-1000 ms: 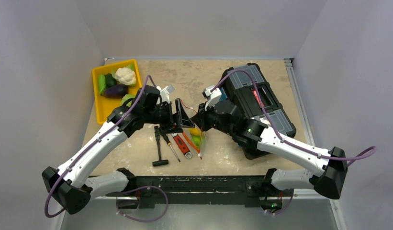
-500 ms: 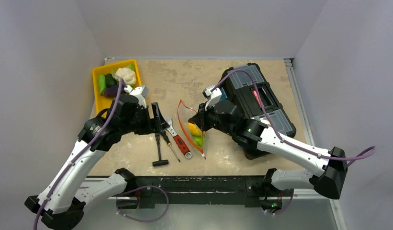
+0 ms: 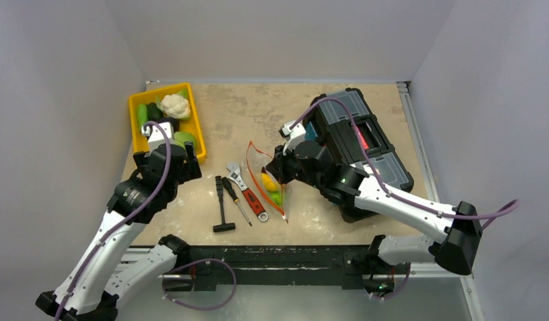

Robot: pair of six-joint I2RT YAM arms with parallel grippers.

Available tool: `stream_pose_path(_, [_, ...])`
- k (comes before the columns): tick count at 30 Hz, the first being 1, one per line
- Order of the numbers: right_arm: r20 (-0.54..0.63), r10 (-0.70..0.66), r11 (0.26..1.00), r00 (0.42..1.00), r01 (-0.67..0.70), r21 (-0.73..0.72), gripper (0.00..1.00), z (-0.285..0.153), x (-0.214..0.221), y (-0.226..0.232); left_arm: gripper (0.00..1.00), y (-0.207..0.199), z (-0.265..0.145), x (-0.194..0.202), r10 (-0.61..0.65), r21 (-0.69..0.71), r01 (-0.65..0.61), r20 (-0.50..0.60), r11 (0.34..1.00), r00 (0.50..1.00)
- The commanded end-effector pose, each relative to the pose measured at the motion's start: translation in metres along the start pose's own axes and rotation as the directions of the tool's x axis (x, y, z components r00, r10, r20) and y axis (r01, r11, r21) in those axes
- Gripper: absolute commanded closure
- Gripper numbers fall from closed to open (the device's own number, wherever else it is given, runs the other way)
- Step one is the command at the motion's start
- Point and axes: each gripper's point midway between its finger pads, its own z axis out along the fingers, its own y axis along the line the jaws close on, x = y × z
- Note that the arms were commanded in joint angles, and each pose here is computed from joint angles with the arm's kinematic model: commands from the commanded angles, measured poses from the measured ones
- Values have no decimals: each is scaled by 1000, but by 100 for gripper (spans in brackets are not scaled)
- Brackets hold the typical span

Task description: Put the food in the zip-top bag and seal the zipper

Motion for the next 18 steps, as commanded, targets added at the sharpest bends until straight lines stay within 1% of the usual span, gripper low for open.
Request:
stream_pose_path(1, [55,-25,1000,998,25,-4,100,0,-19,5,0,6,32,-48,-49,-100,68,183,993,982])
stream_pose_path(4, [54,-48,999,997,48,1,100,4,-20,5,0,10,59,-69,-186,-132,218,223,967,957])
stream_pose_path(6, [58,-61,998,996,61,3,100,6,-22,5,0,12,80,-77,-282,-126,313,216,941,935])
stream_pose_path(8, [63,-70,998,996,70,-5,100,7,-23,6,0,18,105,-79,-403,-130,428,181,894,897])
stream_pose_path(10, [65,-78,997,995,79,-17,100,9,-23,8,0,27,131,-75,-537,-147,552,128,821,834])
stream_pose_path(13, [63,-87,996,994,89,-29,100,12,-21,10,0,37,169,-73,-694,-147,692,49,706,718])
stream_pose_path(16, [62,-99,994,993,101,-32,100,14,-19,9,0,46,199,-75,-796,-134,789,0,600,606])
stream_pose_path(17, [61,-101,994,993,103,-32,100,14,-18,8,0,51,209,-77,-814,-126,808,4,575,580])
stream_pose_path(18, [61,-103,994,993,105,-32,100,15,-18,7,0,55,219,-79,-824,-123,819,10,561,566])
